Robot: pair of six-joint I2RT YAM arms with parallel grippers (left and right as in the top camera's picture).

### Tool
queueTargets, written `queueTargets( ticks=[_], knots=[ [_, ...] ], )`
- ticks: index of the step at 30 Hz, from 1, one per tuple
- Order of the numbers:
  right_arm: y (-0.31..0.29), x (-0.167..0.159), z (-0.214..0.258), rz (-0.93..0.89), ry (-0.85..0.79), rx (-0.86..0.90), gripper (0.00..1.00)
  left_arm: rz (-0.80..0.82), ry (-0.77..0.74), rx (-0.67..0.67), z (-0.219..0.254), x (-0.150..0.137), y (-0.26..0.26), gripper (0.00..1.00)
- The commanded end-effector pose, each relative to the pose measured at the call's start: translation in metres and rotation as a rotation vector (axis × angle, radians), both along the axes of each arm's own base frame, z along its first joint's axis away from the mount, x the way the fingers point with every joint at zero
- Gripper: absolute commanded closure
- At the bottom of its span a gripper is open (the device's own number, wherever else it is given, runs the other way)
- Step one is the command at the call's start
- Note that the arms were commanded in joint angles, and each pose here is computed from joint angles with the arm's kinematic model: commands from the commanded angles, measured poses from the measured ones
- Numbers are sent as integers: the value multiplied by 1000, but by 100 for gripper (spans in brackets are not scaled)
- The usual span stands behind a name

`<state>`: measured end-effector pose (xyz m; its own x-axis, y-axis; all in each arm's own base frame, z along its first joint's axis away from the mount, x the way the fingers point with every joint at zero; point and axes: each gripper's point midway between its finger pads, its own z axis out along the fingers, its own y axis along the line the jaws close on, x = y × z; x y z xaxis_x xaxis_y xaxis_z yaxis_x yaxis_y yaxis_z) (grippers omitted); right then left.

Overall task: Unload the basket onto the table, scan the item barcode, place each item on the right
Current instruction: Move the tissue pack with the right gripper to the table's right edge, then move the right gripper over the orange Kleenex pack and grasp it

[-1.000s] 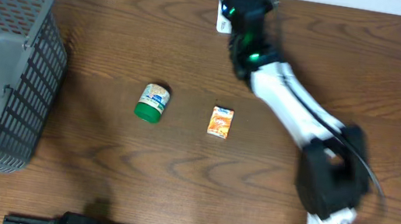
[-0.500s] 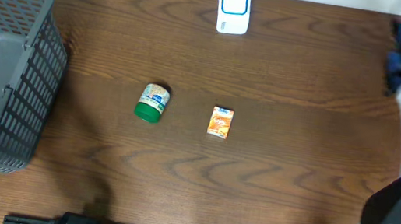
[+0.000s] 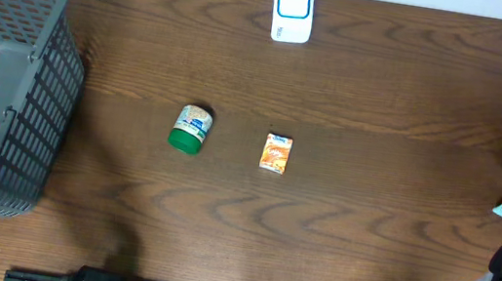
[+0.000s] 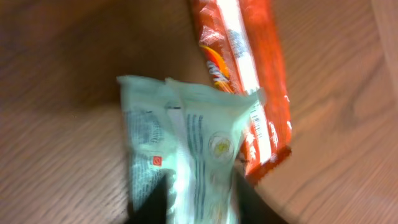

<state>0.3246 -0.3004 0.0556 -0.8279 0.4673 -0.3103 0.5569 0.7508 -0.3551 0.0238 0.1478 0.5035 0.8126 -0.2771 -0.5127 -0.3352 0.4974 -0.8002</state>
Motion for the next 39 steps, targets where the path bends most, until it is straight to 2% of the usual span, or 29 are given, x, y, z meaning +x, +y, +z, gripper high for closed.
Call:
queueTargets(
  ticks=[1,6,9,12,16,18,22,26,31,39],
  knots=[
    [3,5,10,-34,-73,31,1,7,-3,-2,0,-1,0,10],
    [34,43,65,86,-226,86,1,7,2,-2,-1,0,0,10],
    [88,84,122,353,-385,165,1,7,4,-2,-1,0,0,10],
    [157,110,173,619,-524,231,1,7,4,-2,-1,0,0,10],
    [265,119,207,970,-571,269,1,7,4,-2,-1,0,0,10],
    [319,112,201,1159,-506,282,1,7,4,-2,-1,0,0,10],
    [424,77,161,1532,-287,350,1,7,4,-2,-1,0,0,10],
    [484,52,123,1694,-141,435,1,7,4,-2,-1,0,0,10],
    [513,43,71,1773,14,459,1,7,4,-2,-1,0,0,10],
    [534,25,-1,1783,216,549,1,7,4,-2,-1,0,0,10]
  ],
)
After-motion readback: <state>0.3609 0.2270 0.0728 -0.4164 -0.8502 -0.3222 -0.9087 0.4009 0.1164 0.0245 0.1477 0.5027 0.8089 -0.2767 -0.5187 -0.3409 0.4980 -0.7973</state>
